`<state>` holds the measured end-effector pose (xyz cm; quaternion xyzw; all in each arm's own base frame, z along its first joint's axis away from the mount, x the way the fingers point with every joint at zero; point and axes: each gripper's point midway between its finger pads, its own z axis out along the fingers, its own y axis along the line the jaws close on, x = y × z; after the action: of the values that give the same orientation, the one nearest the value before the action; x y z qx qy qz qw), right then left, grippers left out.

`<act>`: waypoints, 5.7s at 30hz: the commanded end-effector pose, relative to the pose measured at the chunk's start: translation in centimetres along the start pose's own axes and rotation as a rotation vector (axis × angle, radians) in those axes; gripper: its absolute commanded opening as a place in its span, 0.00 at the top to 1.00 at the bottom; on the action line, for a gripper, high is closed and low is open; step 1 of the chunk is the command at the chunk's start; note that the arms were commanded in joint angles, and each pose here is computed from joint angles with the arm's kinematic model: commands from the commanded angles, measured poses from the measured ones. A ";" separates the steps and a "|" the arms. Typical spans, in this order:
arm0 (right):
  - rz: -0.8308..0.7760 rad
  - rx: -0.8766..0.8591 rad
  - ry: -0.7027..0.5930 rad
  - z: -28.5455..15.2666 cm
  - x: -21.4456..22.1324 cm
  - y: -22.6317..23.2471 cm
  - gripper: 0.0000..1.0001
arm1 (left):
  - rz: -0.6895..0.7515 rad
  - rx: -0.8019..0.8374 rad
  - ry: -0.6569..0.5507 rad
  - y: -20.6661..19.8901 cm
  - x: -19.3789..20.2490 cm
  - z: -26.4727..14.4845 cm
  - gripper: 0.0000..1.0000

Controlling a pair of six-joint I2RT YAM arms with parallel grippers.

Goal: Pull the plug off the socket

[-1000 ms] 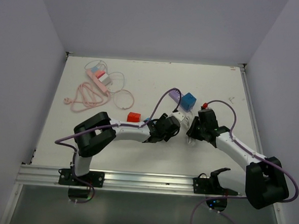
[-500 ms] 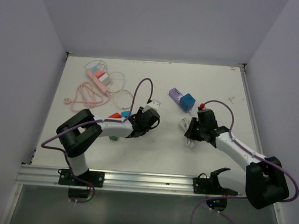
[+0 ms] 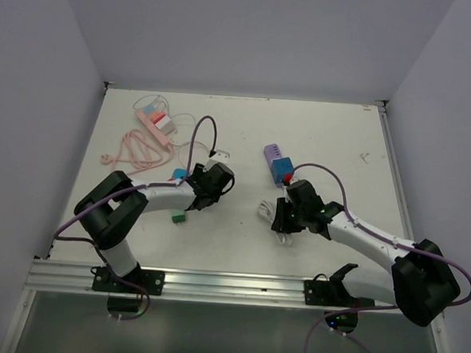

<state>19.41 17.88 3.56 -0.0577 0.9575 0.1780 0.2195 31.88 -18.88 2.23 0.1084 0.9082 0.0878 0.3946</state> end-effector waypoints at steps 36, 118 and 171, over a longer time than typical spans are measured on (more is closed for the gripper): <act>-0.234 0.303 -0.140 -1.6 -18.4 0.1 0.03 | -0.285 0.326 -0.039 -0.3 -4.7 -8.0 0.00; 0.000 -0.384 -0.477 -6.8 -7.2 6.6 1.00 | -0.300 0.430 -0.179 -4.8 -9.7 -6.2 1.00; -0.176 -0.368 -0.568 -17.7 -9.6 8.0 1.00 | -0.185 -0.058 -0.260 9.3 -12.2 -3.8 1.00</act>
<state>20.01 19.60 21.58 -0.1138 0.8214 0.3291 0.4516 35.92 -23.91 17.33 0.0634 0.8466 -0.1545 0.5054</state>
